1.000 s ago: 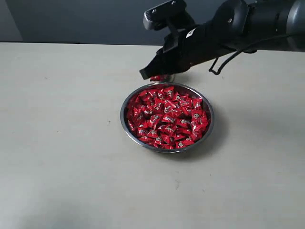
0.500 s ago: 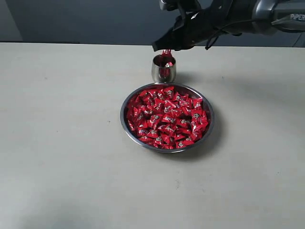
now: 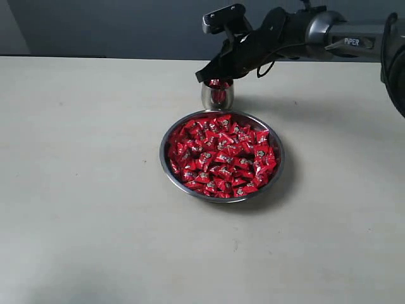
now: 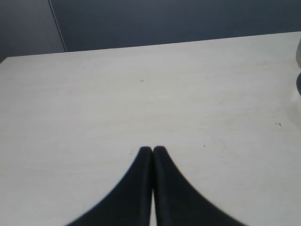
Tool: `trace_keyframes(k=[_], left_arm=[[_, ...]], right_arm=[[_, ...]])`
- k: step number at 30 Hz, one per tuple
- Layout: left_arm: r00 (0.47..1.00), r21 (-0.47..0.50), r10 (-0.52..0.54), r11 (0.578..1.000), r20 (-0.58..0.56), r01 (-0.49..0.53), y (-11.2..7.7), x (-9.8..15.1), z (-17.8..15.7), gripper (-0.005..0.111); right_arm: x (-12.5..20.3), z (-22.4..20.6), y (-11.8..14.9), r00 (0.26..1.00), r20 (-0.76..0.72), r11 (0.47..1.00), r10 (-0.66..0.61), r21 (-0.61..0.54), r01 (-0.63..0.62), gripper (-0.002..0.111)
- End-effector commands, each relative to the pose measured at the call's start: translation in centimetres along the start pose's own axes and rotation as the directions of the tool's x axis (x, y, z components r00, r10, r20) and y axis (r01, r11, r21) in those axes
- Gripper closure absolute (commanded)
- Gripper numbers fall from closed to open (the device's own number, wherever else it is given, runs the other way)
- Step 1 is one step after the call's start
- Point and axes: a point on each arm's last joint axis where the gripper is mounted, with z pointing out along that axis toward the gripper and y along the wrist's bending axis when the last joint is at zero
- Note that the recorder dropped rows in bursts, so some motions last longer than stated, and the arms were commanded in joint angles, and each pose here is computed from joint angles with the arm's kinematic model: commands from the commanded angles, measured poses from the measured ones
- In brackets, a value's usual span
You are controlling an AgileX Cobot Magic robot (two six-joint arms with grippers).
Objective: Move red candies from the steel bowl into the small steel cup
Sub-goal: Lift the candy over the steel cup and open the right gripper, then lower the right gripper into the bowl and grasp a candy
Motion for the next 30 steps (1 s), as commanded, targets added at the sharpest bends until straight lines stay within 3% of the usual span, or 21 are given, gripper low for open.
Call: trace_keyframes(k=[1,7,9,12,19,24,30], left_arm=[[1.0,0.004,0.002,1.0,0.019,-0.002,0.0,-0.3,-0.1,0.106],[1.0,0.004,0.002,1.0,0.019,-0.002,0.0,-0.3,-0.1,0.106],[1.0,0.004,0.002,1.0,0.019,-0.002,0.0,-0.3,-0.1,0.106],[1.0,0.004,0.002,1.0,0.019,-0.002,0.0,-0.3,-0.1,0.106],[1.0,0.004,0.002,1.0,0.019,-0.002,0.0,-0.3,-0.1,0.106],[1.0,0.004,0.002,1.0,0.019,-0.002,0.0,-0.3,-0.1,0.106],[1.0,0.004,0.002,1.0,0.019,-0.002,0.0,-0.3,-0.1,0.106]], right_arm=[[-0.3,-0.4,-0.8,1.0,0.005,1.0,-0.002,0.009,0.002,0.106],[-0.9,-1.6,-0.6,1.0,-0.008,1.0,-0.008,-0.013,0.008,0.07],[-1.6,-2.5,-0.5,1.0,0.001,1.0,-0.017,-0.013,0.017,0.065],[-3.0,-4.6,-0.3,0.999,0.017,0.999,-0.029,-0.023,0.03,0.068],[-3.9,-9.5,-0.1,0.995,-0.086,0.994,-0.05,-0.098,0.041,0.09],[-2.0,-11.7,-0.2,0.991,-0.136,0.995,-0.013,-0.1,0.0,0.09],[3.1,-14.1,0.9,0.985,-0.171,0.998,0.024,-0.06,-0.035,0.09]])
